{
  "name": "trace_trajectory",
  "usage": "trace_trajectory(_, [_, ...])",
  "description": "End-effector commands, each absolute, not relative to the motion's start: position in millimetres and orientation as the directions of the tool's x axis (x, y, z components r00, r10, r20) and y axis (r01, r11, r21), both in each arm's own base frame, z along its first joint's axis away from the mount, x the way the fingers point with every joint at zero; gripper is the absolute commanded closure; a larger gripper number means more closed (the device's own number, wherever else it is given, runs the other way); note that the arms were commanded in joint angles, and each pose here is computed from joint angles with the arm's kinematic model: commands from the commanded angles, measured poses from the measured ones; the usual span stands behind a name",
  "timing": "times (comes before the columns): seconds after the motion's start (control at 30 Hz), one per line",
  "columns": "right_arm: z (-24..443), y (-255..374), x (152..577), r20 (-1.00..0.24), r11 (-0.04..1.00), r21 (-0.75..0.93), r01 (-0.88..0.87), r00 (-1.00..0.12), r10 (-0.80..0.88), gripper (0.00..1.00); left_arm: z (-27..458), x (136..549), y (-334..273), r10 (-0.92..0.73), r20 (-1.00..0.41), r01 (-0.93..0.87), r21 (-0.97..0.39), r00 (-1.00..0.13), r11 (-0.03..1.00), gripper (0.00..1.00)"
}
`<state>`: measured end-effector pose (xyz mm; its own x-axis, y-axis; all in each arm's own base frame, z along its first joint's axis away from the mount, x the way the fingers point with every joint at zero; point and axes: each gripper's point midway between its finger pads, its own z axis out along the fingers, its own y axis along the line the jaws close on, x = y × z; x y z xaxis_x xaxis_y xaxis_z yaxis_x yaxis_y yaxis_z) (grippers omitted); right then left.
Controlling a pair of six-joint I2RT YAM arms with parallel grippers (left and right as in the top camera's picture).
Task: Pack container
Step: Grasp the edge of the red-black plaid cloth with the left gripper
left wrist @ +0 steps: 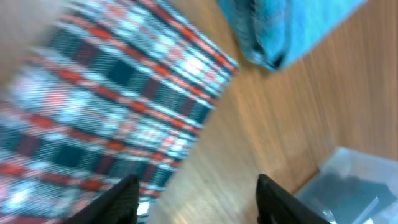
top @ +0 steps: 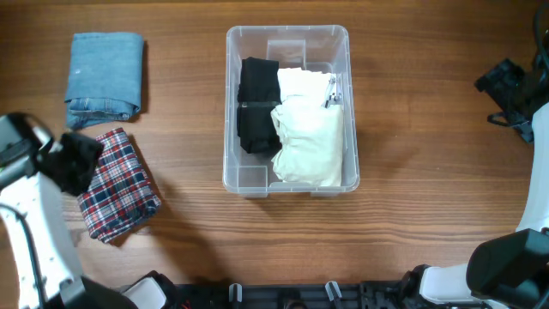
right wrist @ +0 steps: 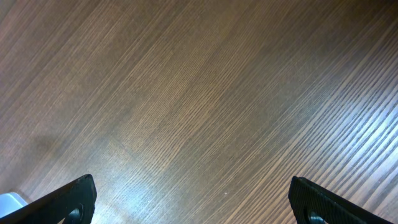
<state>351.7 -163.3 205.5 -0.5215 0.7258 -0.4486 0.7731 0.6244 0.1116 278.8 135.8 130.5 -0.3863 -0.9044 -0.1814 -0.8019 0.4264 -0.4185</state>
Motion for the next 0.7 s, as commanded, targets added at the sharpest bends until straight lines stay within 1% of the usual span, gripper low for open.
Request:
trace_trajectory(0.0, [200.1,-163.8,351.9,-0.435,0.614,0.117,0.781,-0.515,0.738,0.0,131.4,248.6,167.4,-0.929,-0.208,-0.864,-0.349,-0.305,0.362,0.2])
trace_trajectory(0.03, [200.1,-163.8,351.9,-0.435,0.614,0.117,0.781,-0.515,0.738,0.0,129.7,241.4,171.4,-0.939,-0.193,-0.878,-0.342,-0.283,0.335,0.15])
trace_trajectory(0.1, [200.1,-163.8,351.9,-0.435,0.614,0.117,0.781,-0.515,0.738,0.0,124.2,222.4,181.5,-0.961,-0.158,-0.912,-0.314,-0.225,0.265,0.13])
trace_trajectory(0.2, [200.1,-163.8,351.9,-0.435,0.614,0.117,0.781,-0.515,0.738,0.0,115.9,202.9,196.9,-0.976,-0.146,-0.945,-0.261,-0.163,0.197,0.12])
trace_trajectory(0.3, [200.1,-163.8,351.9,-0.435,0.614,0.117,0.781,-0.515,0.738,0.0,107.1,194.9,205.3,-0.985,-0.116,-0.957,-0.249,-0.124,0.15,0.12])
trace_trajectory(0.4, [200.1,-163.8,351.9,-0.435,0.614,0.117,0.781,-0.515,0.738,0.0,100.1,194.7,208.7,-0.987,-0.102,-0.96,-0.24,-0.122,0.143,0.12])
trace_trajectory(0.53, [200.1,-163.8,351.9,-0.435,0.614,0.117,0.781,-0.515,0.738,0.0,88.3,199.6,215.8,-0.981,-0.104,-0.956,-0.228,-0.165,0.185,0.12])
trace_trajectory(0.67, [200.1,-163.8,351.9,-0.435,0.614,0.117,0.781,-0.515,0.738,0.0,76.5,205.8,223.8,-0.981,-0.103,-0.956,-0.227,-0.167,0.187,0.12])
